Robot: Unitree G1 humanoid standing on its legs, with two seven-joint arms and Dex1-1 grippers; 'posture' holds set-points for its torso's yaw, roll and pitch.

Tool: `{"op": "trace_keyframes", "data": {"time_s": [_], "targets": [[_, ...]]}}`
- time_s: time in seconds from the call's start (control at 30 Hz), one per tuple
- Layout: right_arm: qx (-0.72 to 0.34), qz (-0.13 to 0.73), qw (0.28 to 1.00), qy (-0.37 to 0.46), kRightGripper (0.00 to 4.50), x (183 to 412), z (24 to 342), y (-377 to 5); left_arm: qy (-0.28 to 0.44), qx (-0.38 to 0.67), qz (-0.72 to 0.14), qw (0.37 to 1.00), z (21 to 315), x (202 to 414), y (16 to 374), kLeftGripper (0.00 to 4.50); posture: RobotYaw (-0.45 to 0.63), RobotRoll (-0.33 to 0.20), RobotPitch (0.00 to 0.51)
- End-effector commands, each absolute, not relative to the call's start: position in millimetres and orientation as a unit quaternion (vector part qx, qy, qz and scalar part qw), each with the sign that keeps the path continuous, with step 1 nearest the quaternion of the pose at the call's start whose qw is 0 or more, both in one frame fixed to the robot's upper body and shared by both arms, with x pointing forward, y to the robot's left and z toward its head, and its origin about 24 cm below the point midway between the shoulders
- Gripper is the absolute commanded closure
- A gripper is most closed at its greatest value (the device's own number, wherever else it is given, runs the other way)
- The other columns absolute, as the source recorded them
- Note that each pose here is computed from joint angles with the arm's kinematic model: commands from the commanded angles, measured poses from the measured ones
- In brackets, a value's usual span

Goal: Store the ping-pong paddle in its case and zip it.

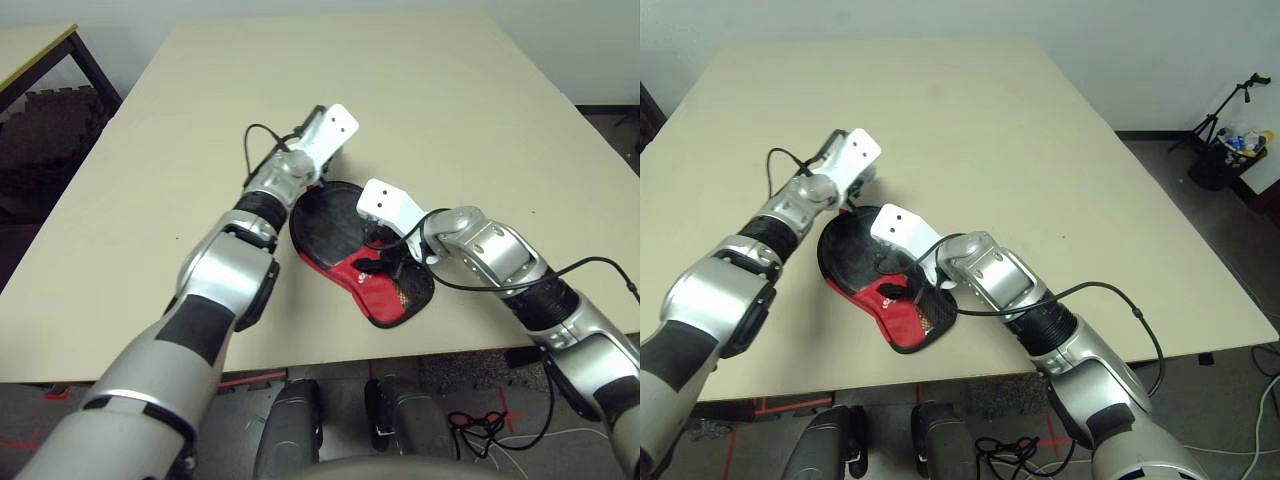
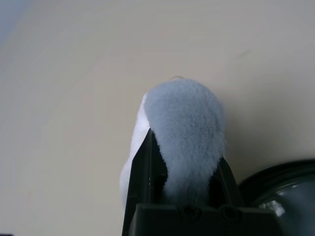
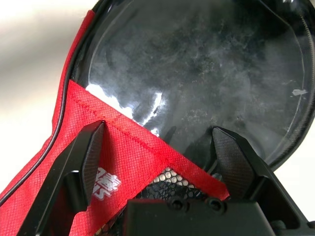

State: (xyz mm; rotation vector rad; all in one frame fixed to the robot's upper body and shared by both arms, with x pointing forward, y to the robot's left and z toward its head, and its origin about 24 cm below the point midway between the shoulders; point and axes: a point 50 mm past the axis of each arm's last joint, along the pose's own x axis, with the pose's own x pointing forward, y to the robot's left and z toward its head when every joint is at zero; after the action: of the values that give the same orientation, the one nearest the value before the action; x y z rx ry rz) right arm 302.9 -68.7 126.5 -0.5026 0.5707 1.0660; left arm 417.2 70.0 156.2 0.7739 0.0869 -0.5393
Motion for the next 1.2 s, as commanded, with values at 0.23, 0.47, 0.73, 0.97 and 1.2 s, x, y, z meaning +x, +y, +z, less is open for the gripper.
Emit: {"op": "trace_keyframes", "data": {"time_s": [0.23, 0.47, 0.73, 0.97, 1.2], "targets": [[-0.207, 0.475, 0.790, 0.327, 0.00, 299.1, 97.0, -77.0, 0.047, 0.293, -0.495, 0.817, 134.5, 386.1, 12.3, 3.98, -0.07, 0.000, 0.156], [-0.192, 0.459, 0.806, 0.322, 0.00, 301.5, 105.9, -88.0, 0.064, 0.317, -0.460, 0.827, 123.9, 390.5, 32.2, 3.98, -0.08, 0.000, 0.151], [-0.150, 0.437, 0.833, 0.304, 0.00, 301.0, 163.6, -124.1, 0.048, 0.290, -0.436, 0.851, 135.7, 397.9, 51.0, 1.91, -0.07, 0.000, 0.139], [-0.166, 0.392, 0.851, 0.308, 0.00, 297.0, 197.2, -166.8, 0.007, 0.219, -0.442, 0.870, 173.7, 405.8, 62.0, 0.02, -0.05, 0.000, 0.125], [-0.166, 0.335, 0.891, 0.256, 0.00, 335.8, 202.3, -163.6, -0.021, 0.155, -0.465, 0.871, 208.7, 407.5, 73.7, 0.02, -0.02, 0.000, 0.119]]}}
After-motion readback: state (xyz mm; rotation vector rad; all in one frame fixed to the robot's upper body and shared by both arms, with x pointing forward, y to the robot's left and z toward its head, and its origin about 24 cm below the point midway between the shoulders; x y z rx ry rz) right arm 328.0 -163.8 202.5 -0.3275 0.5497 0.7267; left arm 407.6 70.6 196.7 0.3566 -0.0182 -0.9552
